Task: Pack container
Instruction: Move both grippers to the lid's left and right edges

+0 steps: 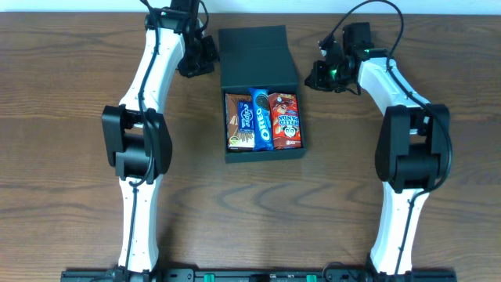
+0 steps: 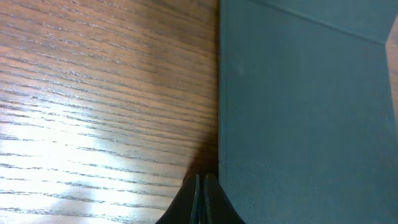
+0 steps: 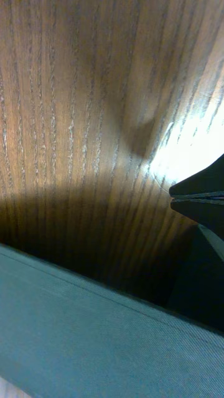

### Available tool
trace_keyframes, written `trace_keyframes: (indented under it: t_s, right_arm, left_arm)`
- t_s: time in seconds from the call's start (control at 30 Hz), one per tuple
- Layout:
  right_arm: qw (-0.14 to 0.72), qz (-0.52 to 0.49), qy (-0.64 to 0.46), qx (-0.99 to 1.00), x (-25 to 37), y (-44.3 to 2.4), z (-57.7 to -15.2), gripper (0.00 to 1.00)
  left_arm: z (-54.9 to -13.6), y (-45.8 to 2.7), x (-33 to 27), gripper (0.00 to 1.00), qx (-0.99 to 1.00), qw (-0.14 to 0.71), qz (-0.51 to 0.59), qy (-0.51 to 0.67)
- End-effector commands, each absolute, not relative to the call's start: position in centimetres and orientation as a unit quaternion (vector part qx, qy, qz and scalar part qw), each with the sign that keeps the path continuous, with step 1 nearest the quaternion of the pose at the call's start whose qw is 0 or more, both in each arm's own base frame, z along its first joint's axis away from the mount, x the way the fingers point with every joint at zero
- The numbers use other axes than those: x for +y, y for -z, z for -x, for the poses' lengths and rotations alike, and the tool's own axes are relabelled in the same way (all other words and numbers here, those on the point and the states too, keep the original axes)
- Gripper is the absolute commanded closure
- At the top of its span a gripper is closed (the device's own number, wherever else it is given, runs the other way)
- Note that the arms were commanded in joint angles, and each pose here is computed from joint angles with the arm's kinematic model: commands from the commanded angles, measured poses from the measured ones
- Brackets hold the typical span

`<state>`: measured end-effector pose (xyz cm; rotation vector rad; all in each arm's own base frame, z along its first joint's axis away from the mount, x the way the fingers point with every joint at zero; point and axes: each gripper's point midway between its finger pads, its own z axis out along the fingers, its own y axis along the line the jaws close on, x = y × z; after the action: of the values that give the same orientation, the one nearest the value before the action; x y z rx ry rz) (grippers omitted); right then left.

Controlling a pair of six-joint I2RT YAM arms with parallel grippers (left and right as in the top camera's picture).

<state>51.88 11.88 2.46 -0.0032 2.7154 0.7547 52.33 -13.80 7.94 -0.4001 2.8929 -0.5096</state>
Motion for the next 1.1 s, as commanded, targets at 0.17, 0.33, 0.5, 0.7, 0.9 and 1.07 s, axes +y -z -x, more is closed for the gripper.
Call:
trace_keyframes:
  t_s: [0.17, 0.33, 0.5, 0.7, 0.9, 1.07]
  right_arm:
    - [0.171, 0.005, -0.297, 0.94, 13.0, -2.0, -52.7, 0.98]
    - [0.176, 0.009, -0.299, 0.938, 13.6, -1.8, -53.0, 0.98]
    - [0.164, -0.009, -0.306, 0.938, 14.0, -0.8, -52.9, 0.98]
    - [0.162, -0.006, -0.341, 0.926, 15.2, -0.4, -53.1, 0.98]
    - [0.173, 0.023, -0.393, 0.903, 17.8, -1.1, -53.5, 0.98]
    - [0.195, 0.054, -0.434, 0.878, 19.3, -2.9, -54.0, 0.99]
  left_arm:
    - [-52.6, -3.7, -14.0, 0.94, 0.971, 0.055, 0.161, 0.17]
    - [-52.8, -2.4, -15.4, 0.94, 0.964, 0.04, 0.16, 0.208]
    - [-53.5, -2.6, -15.6, 0.94, 0.962, 0.052, 0.159, 0.215]
    - [-54.0, -2.9, -16.5, 0.94, 0.956, 0.057, 0.155, 0.244]
    - [-54.6, -3.4, -17.1, 0.94, 0.952, 0.069, 0.135, 0.264]
    - [-55.3, -4.2, -17.4, 0.94, 0.943, 0.078, 0.125, 0.297]
